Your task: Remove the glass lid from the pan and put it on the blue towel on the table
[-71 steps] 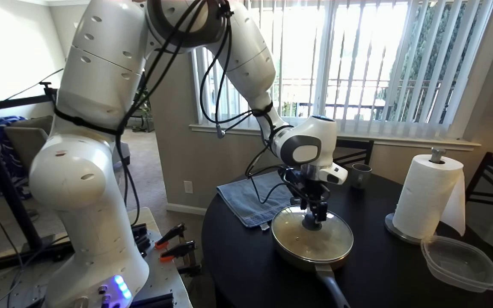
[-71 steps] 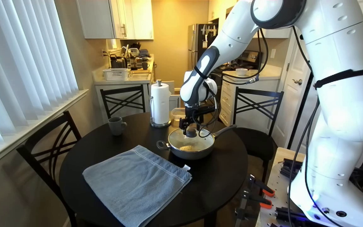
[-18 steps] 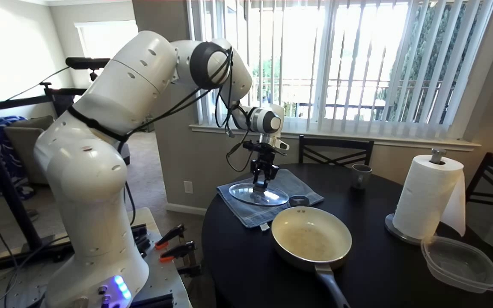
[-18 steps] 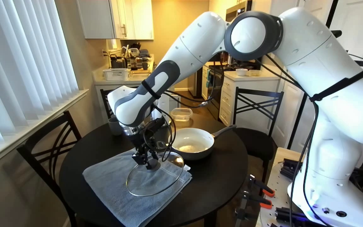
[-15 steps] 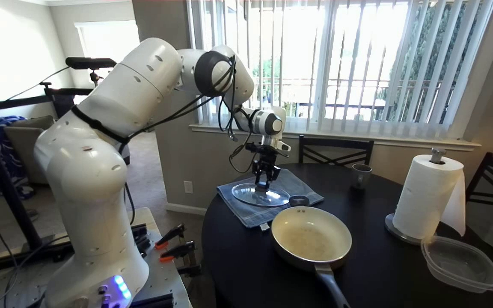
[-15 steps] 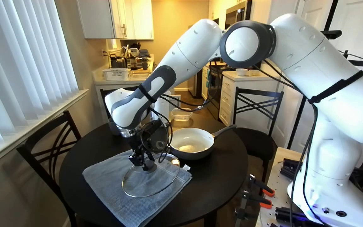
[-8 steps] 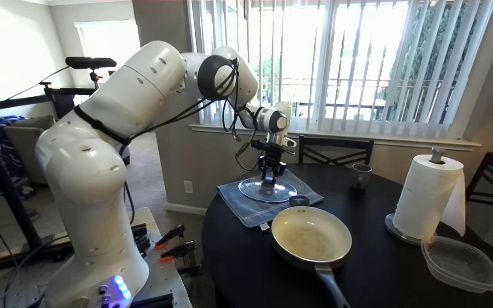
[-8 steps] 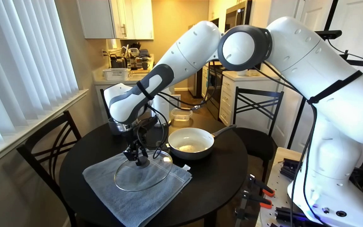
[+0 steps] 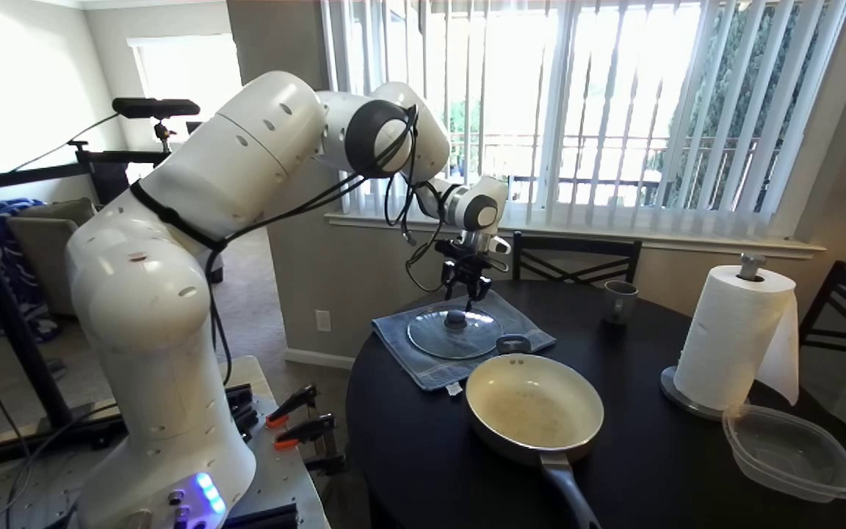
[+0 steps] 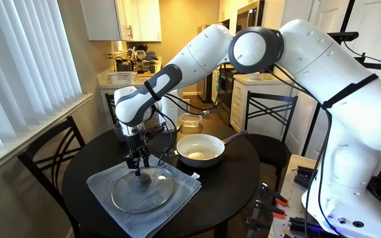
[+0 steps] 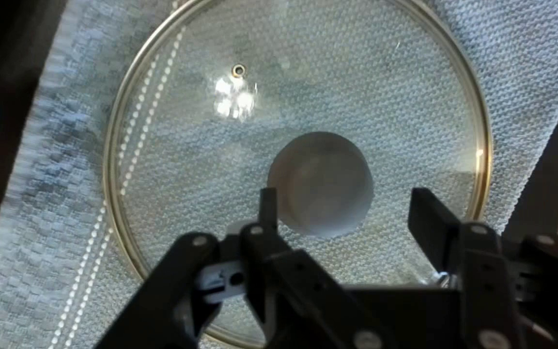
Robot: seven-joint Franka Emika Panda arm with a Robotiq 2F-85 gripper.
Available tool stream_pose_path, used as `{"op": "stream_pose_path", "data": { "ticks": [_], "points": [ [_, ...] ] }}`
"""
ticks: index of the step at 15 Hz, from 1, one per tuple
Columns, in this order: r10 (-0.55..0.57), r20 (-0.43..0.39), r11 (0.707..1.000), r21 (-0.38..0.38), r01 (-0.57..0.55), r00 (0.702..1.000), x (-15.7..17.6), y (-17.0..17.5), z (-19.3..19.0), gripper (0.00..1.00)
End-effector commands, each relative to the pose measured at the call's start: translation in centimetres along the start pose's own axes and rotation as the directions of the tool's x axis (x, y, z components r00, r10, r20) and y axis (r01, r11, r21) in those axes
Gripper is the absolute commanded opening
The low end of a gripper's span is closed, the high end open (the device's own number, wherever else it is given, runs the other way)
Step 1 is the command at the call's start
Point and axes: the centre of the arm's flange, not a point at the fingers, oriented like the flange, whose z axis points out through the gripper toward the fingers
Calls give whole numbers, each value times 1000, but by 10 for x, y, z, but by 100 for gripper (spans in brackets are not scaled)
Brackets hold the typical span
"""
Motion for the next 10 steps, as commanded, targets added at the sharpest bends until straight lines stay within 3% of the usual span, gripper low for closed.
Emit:
{"op": "stream_pose_path", "data": {
  "ticks": [1,10],
  "points": [
    [-24,-13,999,44,24,1000,-6,0,-9,98],
    [2,-11,1000,17,-2,1000,0,-1,-7,100]
  ]
}}
